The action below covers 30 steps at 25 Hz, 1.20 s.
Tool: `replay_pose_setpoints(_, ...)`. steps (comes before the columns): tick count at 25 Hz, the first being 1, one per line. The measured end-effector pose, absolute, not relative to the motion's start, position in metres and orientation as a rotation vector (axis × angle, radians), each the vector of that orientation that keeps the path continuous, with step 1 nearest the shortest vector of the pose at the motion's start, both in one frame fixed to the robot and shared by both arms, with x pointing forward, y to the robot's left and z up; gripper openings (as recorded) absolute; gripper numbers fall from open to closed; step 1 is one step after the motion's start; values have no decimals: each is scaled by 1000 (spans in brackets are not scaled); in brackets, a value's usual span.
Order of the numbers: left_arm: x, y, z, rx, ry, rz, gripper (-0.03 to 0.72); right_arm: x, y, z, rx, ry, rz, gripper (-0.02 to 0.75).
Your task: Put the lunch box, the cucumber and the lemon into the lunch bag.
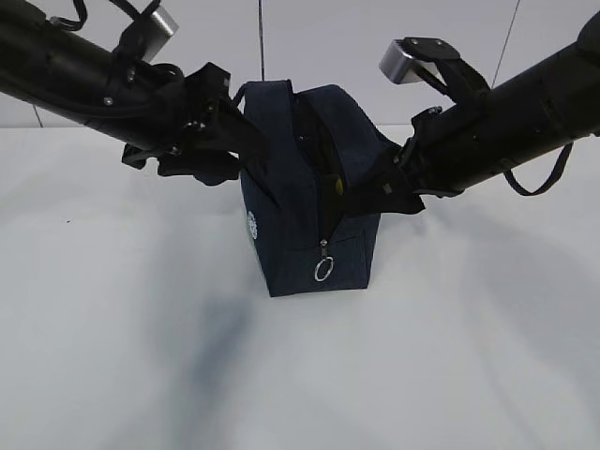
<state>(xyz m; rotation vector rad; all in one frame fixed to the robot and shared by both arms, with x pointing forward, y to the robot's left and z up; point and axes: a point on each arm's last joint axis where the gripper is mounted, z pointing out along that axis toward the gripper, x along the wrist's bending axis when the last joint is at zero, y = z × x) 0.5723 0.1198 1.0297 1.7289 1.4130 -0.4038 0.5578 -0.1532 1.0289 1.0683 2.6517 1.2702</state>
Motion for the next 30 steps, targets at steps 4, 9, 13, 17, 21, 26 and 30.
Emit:
replay_pose_setpoints(4,573,111,1030,1707,1418,-367,358,558,-154,1029,1056,2646,1265,381)
replay_pose_setpoints(9,579,108,1013,1671,1475,-417,355,554,-155,1019,1074,2664,1249,381)
replay_pose_setpoints(13,582,107,1004,1666,1499,-431,354,552,-155,1013,1081,2655,1266,381)
replay_pose_setpoints(17,586,106,998,1646,1523,-430,354,552,-154,1014,1062,2642,1296,381)
replay_pose_setpoints(21,590,104,987,1605,1566,-474,354,553,-154,1015,1047,2637,1299,381)
replay_pose_setpoints(26,592,101,983,1555,1591,-508,353,553,-154,1015,1034,2633,1295,381)
replay_pose_setpoints(30,592,101,984,1532,1596,-520,324,553,-154,1014,1034,2634,1295,381)
